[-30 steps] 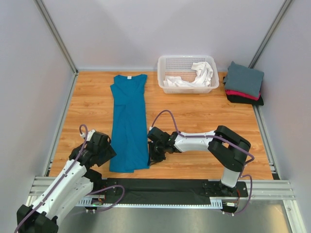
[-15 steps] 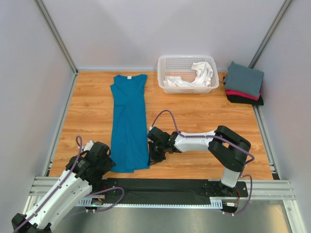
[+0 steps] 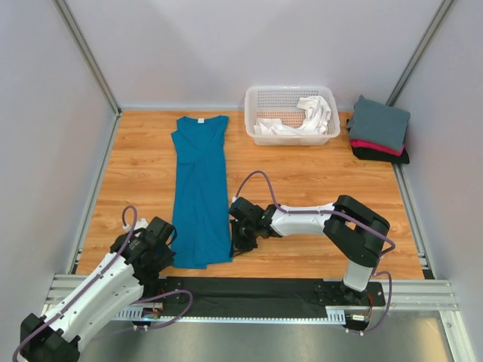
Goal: Fold and stack the t-shirts
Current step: Fold the tshirt
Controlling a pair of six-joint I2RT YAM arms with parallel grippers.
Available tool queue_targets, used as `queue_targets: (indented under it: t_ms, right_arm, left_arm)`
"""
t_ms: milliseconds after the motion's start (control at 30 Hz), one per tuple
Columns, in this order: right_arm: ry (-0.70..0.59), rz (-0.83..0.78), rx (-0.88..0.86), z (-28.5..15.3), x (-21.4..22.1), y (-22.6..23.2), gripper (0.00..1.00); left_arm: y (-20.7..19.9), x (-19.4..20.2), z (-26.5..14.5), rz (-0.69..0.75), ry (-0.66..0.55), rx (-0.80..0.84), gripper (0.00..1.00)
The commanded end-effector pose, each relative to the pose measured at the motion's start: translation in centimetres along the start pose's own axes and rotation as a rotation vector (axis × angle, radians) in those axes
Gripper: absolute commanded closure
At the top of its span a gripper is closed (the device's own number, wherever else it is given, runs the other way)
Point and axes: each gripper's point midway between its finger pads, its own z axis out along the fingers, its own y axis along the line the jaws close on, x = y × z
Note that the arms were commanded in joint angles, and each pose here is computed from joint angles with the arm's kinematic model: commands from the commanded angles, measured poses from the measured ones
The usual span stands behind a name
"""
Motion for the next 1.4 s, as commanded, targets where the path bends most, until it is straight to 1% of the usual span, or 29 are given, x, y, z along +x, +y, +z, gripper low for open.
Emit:
queue_targets:
  t_ms: [0,167,367,567,700,733,767,800,867,900,933,1000,1067,1100,1200,1367]
  right_arm:
    - [-0.015,0.009,0.061,-0.4,0.0,-1.3,1.0]
    - [-0.038,0.01,0.011,-1.7,-0.8,0.3,0.99]
    - [-0.059,0.019,-0.06,-3.8,-2.1,2.7,1.0]
    - [-0.148,0.01,-0.096,-6.7,-6.1,4.2,0.99]
    - [-0.189,0.017,-0.117,-8.5,-9.7,4.5,1.0]
    - [-0.214,0.004,-0.143,-9.4,-10.9,5.5,0.99]
    - [-0.225,0.001,-0.145,-9.8,-11.7,5.6,0.99]
    - [-0.231,-0.005,-0.135,-9.9,-12.6,5.3,1.0]
    - [-0.264,-0.021,-0.152,-10.9,-14.6,6.3,0.99]
    - [-0.256,-0.019,-0.133,-10.5,-15.3,5.6,0.99]
    - [-0.271,-0.026,-0.149,-11.1,-16.4,6.3,1.0]
    - [-0.261,-0.013,-0.14,-10.5,-17.7,5.6,1.0]
    - [-0.28,-0.026,-0.152,-10.9,-19.3,6.0,1.0]
    - [-0.268,-0.013,-0.14,-10.2,-20.0,5.3,1.0]
    - [-0.257,-0.013,-0.133,-9.5,-21.7,4.7,0.99]
    - [-0.254,-0.018,-0.141,-8.8,-24.2,4.2,1.0]
  left_arm:
    - [-0.8,-1.3,-1.0,0.016,-0.056,0.028,1.0]
    - [-2.2,-3.4,-2.7,0.077,-0.125,0.036,1.0]
    - [-5.2,-5.9,-4.6,0.118,-0.209,0.105,1.0]
    - [-7.6,-9.7,-7.0,0.173,-0.345,0.1,1.0]
    - [-9.9,-11.8,-8.6,0.189,-0.407,0.106,1.0]
    - [-10.5,-12.2,-8.7,0.189,-0.421,0.115,1.0]
    - [-10.7,-12.6,-8.8,0.188,-0.437,0.109,1.0]
    - [-11.5,-13.2,-8.9,0.185,-0.444,0.109,1.0]
    - [-12.1,-13.8,-8.9,0.185,-0.449,0.106,1.0]
    - [-12.7,-14.4,-8.8,0.178,-0.455,0.101,1.0]
    - [-13.1,-14.7,-8.7,0.18,-0.458,0.101,1.0]
    - [-14.0,-15.8,-8.5,0.165,-0.468,0.101,1.0]
    - [-14.7,-16.4,-7.9,0.174,-0.459,0.095,1.0]
    - [-14.8,-17.2,-7.8,0.149,-0.467,0.096,1.0]
    - [-15.9,-18.6,-7.0,0.143,-0.464,0.104,1.0]
    - [-17.4,-20.0,-5.5,0.163,-0.44,0.096,1.0]
